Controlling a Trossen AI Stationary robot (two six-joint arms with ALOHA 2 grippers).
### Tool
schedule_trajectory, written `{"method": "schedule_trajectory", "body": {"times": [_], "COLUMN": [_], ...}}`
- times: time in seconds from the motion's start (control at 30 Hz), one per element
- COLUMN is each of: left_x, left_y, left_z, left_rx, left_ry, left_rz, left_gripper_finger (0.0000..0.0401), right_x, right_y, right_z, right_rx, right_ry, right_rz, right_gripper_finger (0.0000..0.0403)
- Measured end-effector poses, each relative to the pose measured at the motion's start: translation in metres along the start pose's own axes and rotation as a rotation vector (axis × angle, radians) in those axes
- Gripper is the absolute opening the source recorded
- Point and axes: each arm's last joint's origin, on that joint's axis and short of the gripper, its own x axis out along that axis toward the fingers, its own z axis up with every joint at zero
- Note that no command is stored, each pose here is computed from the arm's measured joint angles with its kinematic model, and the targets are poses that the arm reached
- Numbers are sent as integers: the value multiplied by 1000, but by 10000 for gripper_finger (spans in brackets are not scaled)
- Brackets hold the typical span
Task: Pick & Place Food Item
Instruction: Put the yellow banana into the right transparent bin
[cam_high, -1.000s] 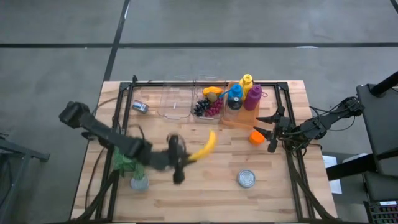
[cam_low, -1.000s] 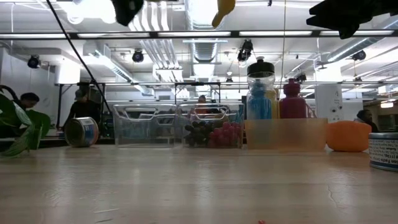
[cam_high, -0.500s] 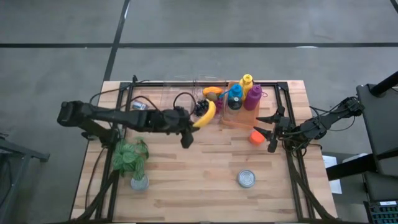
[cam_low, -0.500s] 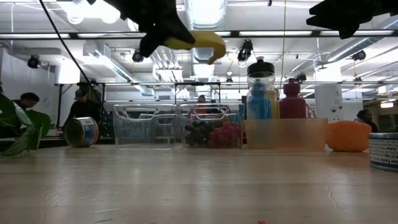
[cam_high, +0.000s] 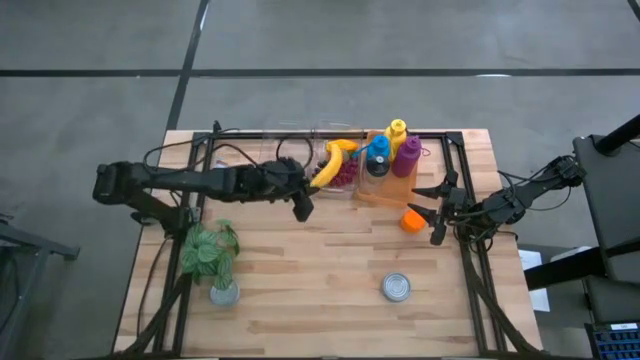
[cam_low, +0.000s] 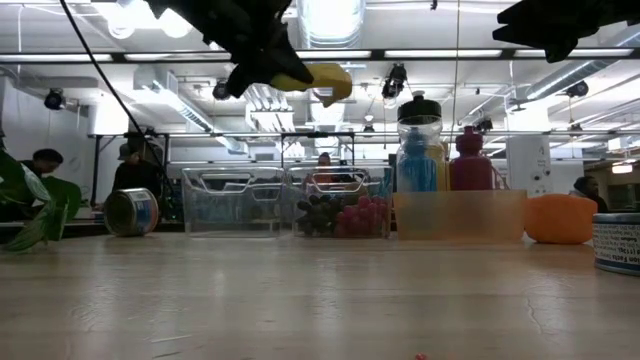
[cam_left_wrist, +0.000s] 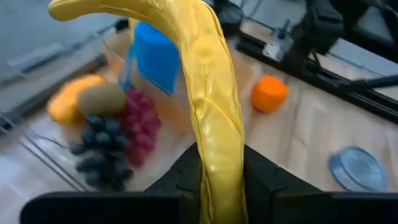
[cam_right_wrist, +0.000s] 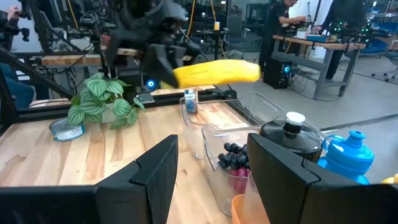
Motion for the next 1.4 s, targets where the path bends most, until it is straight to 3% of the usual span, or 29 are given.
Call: {"method": "schedule_trajectory", "body": {"times": [0.17, 0.3, 0.53, 0.97, 1.4], "left_x": [7, 23, 59, 124, 127], "left_y": [26, 53, 94, 114, 137], "left_z": [11, 19, 21, 41, 44], "left_rx": [-41, -85, -148, -195, -315], "left_ry": [-43, -61, 16, 243, 293], "left_rz": [55, 37, 26, 106, 153], "left_gripper_finger": [70, 70, 70, 70, 70], "right_x": [0, 0, 0, 0, 0], "right_y": [0, 0, 0, 0, 0], "right_z": [0, 0, 0, 0, 0], "right_rx": [0, -1, -1, 0, -2], "right_ry": [0, 0, 0, 0, 1], "right_rz": [0, 0, 0, 0, 0], "right_gripper_finger": [190, 190, 190, 190, 190]}}
